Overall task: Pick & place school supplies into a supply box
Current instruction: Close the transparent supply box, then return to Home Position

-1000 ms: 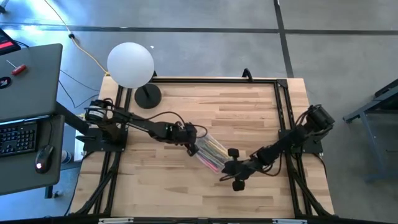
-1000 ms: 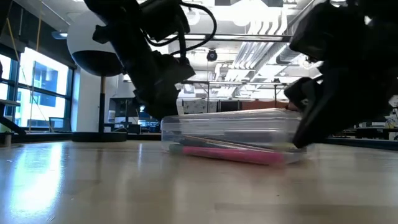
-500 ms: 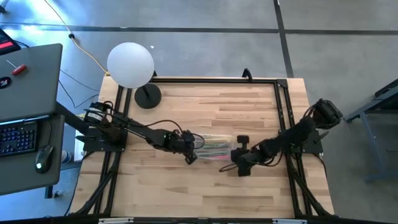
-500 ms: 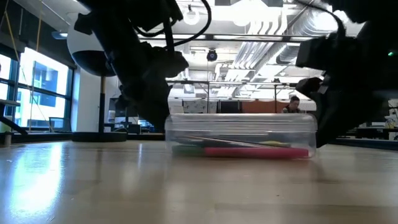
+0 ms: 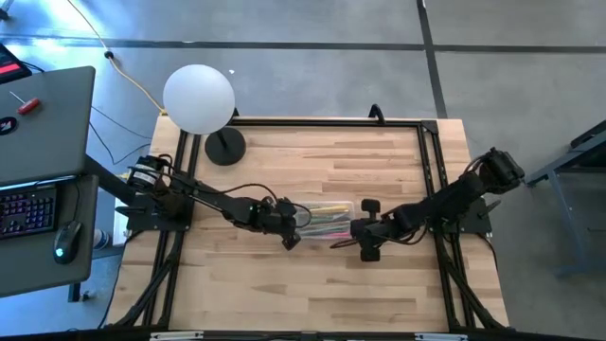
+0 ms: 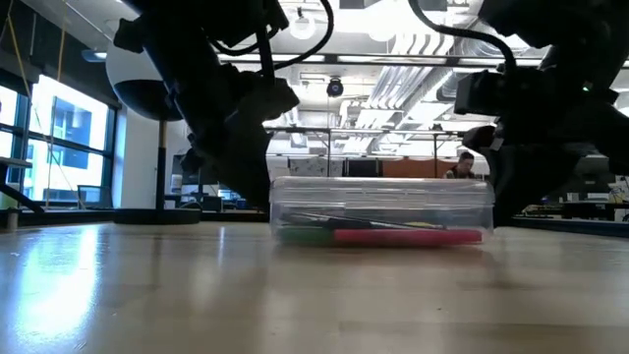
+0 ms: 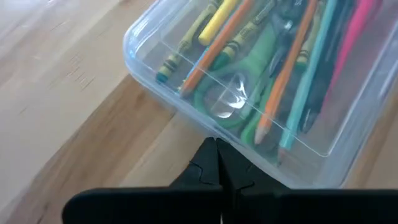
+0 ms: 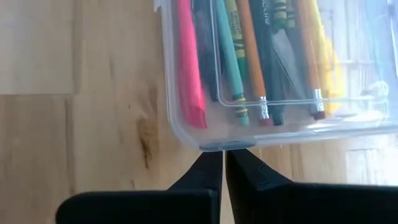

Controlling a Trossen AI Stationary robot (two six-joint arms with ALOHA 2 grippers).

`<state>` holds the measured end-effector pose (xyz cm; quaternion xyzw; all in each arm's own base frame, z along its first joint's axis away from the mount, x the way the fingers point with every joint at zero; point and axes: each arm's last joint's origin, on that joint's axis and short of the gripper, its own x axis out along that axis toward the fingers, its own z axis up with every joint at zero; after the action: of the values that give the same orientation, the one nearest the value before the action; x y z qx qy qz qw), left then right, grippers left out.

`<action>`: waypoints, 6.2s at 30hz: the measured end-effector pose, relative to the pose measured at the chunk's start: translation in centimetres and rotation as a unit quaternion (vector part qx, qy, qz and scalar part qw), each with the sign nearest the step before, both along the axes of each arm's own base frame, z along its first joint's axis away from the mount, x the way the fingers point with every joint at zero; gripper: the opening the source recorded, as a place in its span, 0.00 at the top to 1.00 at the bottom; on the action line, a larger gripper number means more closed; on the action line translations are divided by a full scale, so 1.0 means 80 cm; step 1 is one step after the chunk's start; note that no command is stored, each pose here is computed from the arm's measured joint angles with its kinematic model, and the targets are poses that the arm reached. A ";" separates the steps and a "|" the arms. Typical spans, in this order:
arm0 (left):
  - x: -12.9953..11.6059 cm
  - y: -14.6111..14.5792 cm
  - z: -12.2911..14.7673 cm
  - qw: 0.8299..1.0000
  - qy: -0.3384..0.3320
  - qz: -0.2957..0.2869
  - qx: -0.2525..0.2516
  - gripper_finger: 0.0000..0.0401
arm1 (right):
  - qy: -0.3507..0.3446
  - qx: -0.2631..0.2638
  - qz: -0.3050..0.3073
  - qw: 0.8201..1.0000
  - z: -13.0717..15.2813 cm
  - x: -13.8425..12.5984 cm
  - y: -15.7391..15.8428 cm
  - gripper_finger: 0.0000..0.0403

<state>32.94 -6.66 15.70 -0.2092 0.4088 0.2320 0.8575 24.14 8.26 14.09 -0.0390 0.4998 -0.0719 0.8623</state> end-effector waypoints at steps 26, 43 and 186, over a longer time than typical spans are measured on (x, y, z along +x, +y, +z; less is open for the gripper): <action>-0.168 0.019 0.163 0.980 -0.087 0.099 0.147 0.97 | -0.214 -0.061 -0.083 0.971 0.137 -0.123 0.000 1.00; 0.012 0.017 0.020 0.973 -0.206 -0.104 0.029 0.98 | -0.336 0.074 -0.016 0.939 0.010 -0.052 -0.033 1.00; -0.079 -0.027 0.164 0.980 -0.100 -0.002 0.169 0.98 | -0.285 0.023 0.039 0.957 0.066 -0.097 -0.010 1.00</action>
<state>26.62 -8.79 28.80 -0.0823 0.2763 0.2735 0.9176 16.40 7.43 19.41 -0.0168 0.2329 -0.0346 0.9717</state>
